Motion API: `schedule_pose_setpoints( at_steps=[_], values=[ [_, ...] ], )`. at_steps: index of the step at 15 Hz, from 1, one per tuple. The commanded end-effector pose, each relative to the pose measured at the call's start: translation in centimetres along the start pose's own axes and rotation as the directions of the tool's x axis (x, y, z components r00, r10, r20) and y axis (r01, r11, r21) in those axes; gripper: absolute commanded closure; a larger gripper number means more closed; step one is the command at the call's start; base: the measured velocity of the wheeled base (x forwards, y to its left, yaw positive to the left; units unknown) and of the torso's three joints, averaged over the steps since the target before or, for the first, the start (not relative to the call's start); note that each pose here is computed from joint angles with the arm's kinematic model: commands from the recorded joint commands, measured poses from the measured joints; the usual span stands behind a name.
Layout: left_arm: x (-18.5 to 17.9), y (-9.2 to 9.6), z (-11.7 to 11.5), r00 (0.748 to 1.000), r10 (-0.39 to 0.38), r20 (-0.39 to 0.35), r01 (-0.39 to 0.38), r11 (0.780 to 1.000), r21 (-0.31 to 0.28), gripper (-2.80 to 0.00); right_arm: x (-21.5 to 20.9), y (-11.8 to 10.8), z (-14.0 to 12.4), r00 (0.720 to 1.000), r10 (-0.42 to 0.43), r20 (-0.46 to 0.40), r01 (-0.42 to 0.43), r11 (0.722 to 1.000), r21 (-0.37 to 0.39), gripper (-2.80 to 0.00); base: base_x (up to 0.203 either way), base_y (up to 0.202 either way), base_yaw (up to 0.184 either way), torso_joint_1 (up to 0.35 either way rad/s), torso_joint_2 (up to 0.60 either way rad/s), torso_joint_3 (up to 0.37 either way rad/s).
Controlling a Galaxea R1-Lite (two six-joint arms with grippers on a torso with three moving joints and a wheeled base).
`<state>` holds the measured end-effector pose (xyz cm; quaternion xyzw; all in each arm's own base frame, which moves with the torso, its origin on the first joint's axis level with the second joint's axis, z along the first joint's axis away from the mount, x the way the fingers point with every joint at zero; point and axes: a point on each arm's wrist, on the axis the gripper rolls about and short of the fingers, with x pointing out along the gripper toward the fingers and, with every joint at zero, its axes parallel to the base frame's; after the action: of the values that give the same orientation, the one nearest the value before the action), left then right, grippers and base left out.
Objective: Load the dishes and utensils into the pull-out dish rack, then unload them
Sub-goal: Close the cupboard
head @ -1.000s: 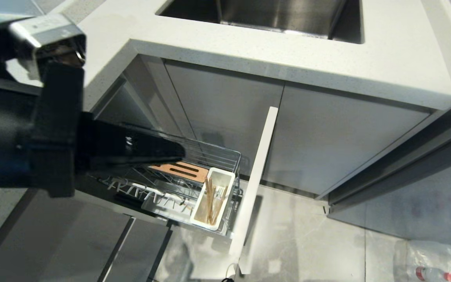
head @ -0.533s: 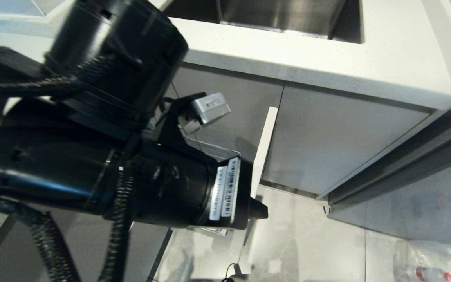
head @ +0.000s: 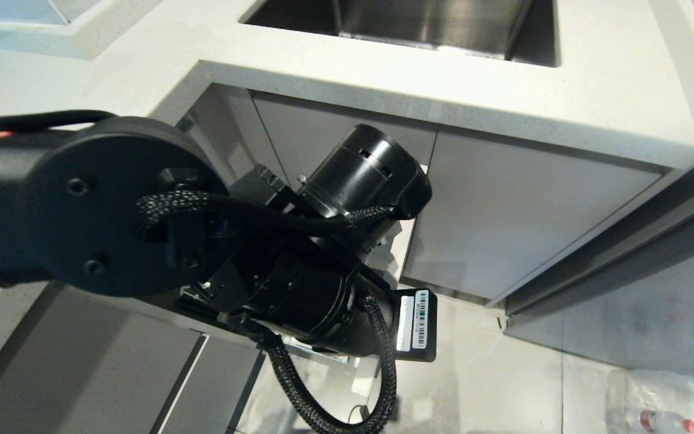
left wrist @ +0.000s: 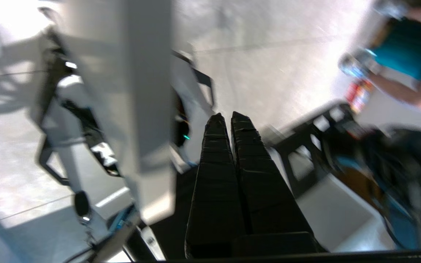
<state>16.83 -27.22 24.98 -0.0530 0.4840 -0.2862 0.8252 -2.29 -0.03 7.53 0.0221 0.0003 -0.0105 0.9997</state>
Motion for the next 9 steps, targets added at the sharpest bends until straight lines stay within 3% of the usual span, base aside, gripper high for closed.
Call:
schedule_pose_setpoints(
  at_steps=[1, 5, 9],
  values=[
    [1.39, 0.18, 0.19, 0.999, 0.049, -0.006, -0.049, 0.999, -0.009, 0.00, 0.02, 0.00, -0.04, 1.000, 0.001, -0.003, -0.001, 1.000, 0.000, 0.00, 0.000, 0.000, 0.000, 0.000, 0.00, 0.000],
    [1.43, 0.52, 0.69, 0.974, 0.197, 0.112, -0.196, 0.980, -0.023, 0.00, 0.02, 0.00, -0.05, 1.000, 0.000, -0.003, 0.000, 1.000, 0.000, 0.00, 0.000, 0.000, 0.000, 0.000, 0.00, 0.000],
    [1.24, 0.68, 0.81, 0.944, 0.278, 0.177, -0.277, 0.960, -0.033, 0.00, 0.02, 0.00, -0.05, 1.000, -0.001, -0.003, 0.001, 1.000, 0.000, 0.00, 0.000, 0.000, 0.000, 0.000, 0.00, 0.000]
  ],
)
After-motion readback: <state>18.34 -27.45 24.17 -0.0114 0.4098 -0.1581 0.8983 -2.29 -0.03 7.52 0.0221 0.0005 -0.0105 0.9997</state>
